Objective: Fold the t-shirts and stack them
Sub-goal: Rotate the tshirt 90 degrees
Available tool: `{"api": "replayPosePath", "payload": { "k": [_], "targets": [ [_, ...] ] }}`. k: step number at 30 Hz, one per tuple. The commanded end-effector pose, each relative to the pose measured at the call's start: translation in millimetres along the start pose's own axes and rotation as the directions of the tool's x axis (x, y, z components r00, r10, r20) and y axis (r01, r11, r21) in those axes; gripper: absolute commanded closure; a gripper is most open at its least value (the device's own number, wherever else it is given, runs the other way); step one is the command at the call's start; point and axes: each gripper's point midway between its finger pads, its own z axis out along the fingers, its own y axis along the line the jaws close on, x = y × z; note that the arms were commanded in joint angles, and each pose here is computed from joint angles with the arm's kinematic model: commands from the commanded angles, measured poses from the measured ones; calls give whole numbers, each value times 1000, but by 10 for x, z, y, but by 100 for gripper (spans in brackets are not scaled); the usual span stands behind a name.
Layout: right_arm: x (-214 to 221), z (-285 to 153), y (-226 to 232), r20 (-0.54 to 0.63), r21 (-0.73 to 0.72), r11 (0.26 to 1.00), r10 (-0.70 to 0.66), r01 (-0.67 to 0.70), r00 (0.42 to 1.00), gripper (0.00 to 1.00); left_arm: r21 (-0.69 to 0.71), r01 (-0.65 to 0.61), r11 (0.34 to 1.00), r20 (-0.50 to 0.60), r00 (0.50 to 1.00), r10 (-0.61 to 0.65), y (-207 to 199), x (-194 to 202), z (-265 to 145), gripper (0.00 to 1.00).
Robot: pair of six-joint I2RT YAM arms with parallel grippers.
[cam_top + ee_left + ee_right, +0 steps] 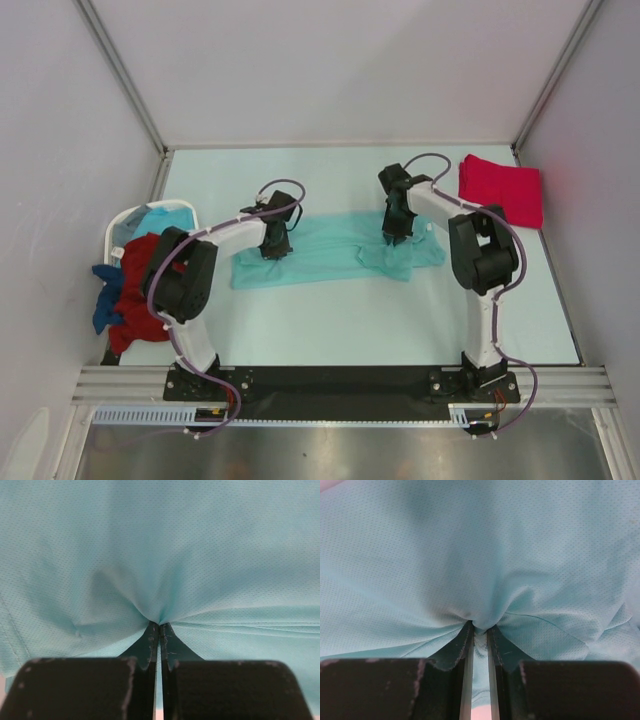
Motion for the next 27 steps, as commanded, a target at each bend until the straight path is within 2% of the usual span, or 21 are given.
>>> {"api": "replayPosePath", "payload": {
  "k": [1,6,11,22,27],
  "targets": [
    [-66,549,-7,-15,48,999,4,-3,1000,100,-20,-83,996,-213,974,77,48,745,-21,100],
    [-337,516,218,14,19,1000,1,-1,1000,100,18,-129,992,-215,968,130,-129,895,-129,100],
    [-433,490,353,26,10,1000,-16,16,1000,100,49,-150,988,-221,963,157,-248,1011,-215,100],
    [-618,479,468,59,-3,1000,-25,25,998,100,97,-185,978,-228,952,203,-393,1202,-398,100],
    [-901,406,682,106,-45,999,-22,27,994,100,117,-201,973,-234,946,224,-421,1331,-501,100]
  ]
}}
